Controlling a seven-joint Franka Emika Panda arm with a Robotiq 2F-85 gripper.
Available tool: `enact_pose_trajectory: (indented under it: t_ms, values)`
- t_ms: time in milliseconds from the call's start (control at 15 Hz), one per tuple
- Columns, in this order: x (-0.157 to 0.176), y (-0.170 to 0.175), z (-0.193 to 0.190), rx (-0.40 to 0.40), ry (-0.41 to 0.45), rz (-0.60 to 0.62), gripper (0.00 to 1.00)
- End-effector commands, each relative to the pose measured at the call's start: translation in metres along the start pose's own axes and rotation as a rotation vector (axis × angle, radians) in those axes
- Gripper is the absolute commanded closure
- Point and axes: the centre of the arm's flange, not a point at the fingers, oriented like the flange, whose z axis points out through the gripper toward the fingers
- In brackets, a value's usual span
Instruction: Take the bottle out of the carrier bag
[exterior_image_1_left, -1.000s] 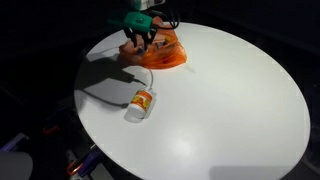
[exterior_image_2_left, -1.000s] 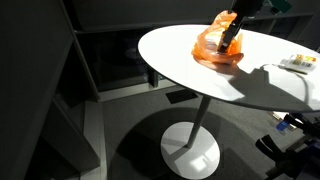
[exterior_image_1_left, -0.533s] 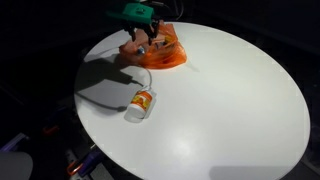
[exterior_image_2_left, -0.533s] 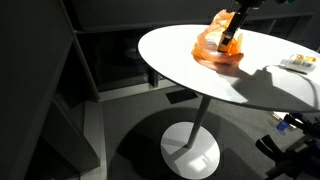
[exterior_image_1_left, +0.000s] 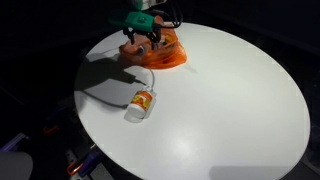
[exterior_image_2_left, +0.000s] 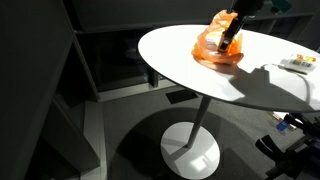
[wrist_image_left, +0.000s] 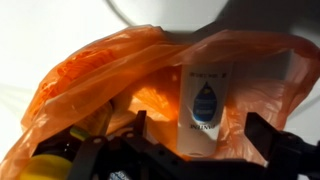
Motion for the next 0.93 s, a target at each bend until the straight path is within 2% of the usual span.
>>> enact_pose_trajectory:
  t_ms: [0,400,467,600,867]
  values:
    - [0.009,0.005,0.015,-0.007,0.012,0.023,0.0]
    - [0.015,-0.003,0.031,-0.002,0.007,0.017,0.0]
    - [0.016,-0.004,0.033,-0.006,0.001,0.02,0.23]
    - [0.016,-0.005,0.036,-0.007,-0.009,0.022,0.34]
    - [0.016,-0.006,0.03,-0.021,-0.013,0.024,0.68]
